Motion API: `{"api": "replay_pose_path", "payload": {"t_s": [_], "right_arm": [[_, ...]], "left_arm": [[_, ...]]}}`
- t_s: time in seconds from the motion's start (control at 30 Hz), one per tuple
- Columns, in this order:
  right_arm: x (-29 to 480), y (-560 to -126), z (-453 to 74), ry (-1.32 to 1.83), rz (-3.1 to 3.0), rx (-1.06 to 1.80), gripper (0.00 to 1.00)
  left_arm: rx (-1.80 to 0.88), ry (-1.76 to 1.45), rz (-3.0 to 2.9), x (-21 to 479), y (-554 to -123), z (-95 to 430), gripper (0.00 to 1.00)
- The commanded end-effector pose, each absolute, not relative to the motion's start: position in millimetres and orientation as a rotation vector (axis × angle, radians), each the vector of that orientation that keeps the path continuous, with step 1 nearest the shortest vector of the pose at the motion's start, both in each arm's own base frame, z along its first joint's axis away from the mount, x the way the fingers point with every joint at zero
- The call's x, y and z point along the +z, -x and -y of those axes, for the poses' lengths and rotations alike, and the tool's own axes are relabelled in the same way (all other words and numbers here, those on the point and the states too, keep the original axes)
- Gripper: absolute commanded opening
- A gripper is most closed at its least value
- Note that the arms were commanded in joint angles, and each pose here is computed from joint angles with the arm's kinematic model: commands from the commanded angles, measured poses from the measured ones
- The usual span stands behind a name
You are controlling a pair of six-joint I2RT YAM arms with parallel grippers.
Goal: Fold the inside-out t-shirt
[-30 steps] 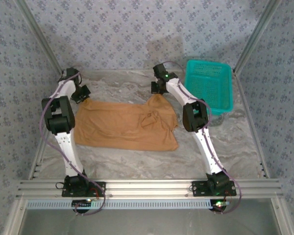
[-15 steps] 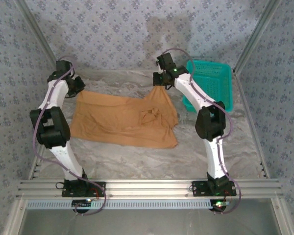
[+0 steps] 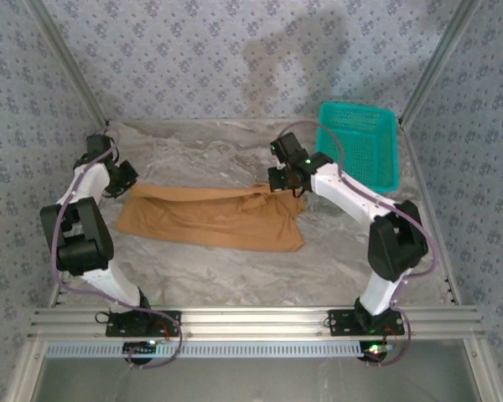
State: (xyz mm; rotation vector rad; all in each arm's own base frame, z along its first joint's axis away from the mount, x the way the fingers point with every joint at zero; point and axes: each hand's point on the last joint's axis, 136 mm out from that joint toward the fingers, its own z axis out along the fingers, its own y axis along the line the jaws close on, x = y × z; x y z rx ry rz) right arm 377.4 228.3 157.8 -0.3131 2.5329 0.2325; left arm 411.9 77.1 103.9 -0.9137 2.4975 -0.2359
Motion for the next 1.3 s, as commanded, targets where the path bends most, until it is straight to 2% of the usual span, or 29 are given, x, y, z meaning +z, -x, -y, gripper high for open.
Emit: {"api": "replay_pose_path", "payload": {"t_s": [0.0, 0.13, 0.33, 0.47, 0.53, 0.6, 0.63, 0.67, 0.7, 0.83, 0.97, 1.17, 1.27], "right_arm": [[165.6, -361.6, -218.4, 0.244, -2.499, 0.228, 0.00], [153.6, -332.7, -212.4, 0.250, -2.524, 0.211, 0.00], [106.7, -292.9, -211.4, 0.247, -2.600, 0.198, 0.01], [77.2, -274.6, -218.7, 0.222, -2.644, 0.229, 0.13], [70.9, -267.9, -216.3, 0.213, -2.658, 0.202, 0.33], [73.7, -265.1, -213.6, 0.205, -2.661, 0.191, 0.38], [77.7, -264.3, -212.6, 0.203, -2.656, 0.192, 0.41], [82.3, -263.7, -212.3, 0.204, -2.648, 0.194, 0.42], [88.5, -263.9, -212.6, 0.204, -2.637, 0.201, 0.44], [103.1, -270.0, -226.0, 0.251, -2.618, 0.242, 0.46], [94.6, -282.1, -240.0, 0.312, -2.651, 0.184, 0.46], [77.4, -288.3, -278.0, 0.508, -2.679, 0.128, 0.46], [67.1, -281.8, -283.1, 0.612, -2.679, 0.008, 0.45]], "left_arm": [[-0.254, 0.906, -2.422, 122.9, -410.3, -79.7, 0.00], [-0.222, 0.923, -2.429, 119.0, -393.5, -83.8, 0.00], [-0.184, 0.965, -2.444, 102.1, -366.2, -86.9, 0.00], [-0.171, 1.003, -2.477, 75.8, -345.0, -82.9, 0.00], [-0.172, 1.024, -2.495, 62.6, -335.1, -79.9, 0.11], [-0.172, 1.036, -2.492, 58.3, -329.1, -78.6, 0.20], [-0.163, 1.038, -2.484, 59.2, -326.6, -79.4, 0.27], [-0.152, 1.034, -2.472, 62.4, -325.7, -80.2, 0.39], [-0.141, 1.027, -2.457, 68.2, -324.9, -81.5, 0.44], [-0.122, 0.937, -2.379, 103.0, -330.8, -72.4, 0.45], [-0.156, 0.806, -2.335, 124.7, -341.7, -42.7, 0.45], [-0.173, 0.770, -2.431, 104.4, -344.0, -26.1, 0.43], [-0.179, 0.765, -2.453, 97.4, -342.3, -23.8, 0.41]]}}
